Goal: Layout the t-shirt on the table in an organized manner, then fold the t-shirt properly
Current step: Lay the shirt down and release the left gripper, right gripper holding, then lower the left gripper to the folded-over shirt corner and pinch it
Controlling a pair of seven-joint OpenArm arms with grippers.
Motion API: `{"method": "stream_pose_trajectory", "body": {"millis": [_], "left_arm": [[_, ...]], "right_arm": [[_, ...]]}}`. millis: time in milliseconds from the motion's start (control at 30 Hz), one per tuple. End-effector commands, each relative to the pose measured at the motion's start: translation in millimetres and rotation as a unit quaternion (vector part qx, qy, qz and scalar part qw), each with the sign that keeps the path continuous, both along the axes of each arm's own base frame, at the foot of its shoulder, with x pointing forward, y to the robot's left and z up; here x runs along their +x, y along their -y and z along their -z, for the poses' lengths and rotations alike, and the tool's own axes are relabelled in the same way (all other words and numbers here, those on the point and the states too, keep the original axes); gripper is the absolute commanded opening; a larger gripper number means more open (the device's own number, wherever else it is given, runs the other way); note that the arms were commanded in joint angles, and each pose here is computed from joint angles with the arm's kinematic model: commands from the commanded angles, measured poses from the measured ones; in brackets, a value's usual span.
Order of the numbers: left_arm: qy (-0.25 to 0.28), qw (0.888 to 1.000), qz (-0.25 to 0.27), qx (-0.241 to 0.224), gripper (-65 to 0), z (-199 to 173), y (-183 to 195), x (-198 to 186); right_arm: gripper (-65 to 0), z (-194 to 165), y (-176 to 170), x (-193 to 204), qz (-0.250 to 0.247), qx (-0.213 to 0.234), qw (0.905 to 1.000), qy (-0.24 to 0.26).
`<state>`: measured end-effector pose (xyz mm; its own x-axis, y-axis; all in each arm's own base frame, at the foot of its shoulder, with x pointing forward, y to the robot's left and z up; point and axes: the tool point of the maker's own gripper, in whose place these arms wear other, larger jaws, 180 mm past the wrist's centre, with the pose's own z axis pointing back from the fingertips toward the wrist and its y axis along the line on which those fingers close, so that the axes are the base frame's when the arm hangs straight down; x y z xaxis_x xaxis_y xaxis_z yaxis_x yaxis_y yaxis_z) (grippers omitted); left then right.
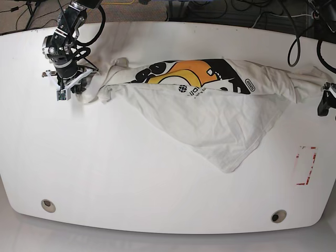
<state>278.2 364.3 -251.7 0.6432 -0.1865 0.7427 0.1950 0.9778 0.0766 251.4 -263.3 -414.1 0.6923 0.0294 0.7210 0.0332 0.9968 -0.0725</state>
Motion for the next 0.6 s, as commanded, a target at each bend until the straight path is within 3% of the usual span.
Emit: {"method": "stream_pose_trajectory", "body": {"millis": [0, 333, 567], "left_arm": [[0.044, 0.999, 0.016, 0.007, -25.1, -27, 6, 25], [0.056, 0.996, 0.033, -0.065, -25.1, -5, 54, 98], [0.042, 0.994, 0.057, -0.085, -25.1, 19, 91, 150]], "right_arm": [[-64.8, -13, 6, 9, 0.001, -0.008, 0.9997, 0.024], [-64.8, -13, 6, 9, 0.001, -0.008, 0.9997, 0.025], [-64.8, -11, -3, 9, 0.003, 0.004, 0.9996, 0.027]]}}
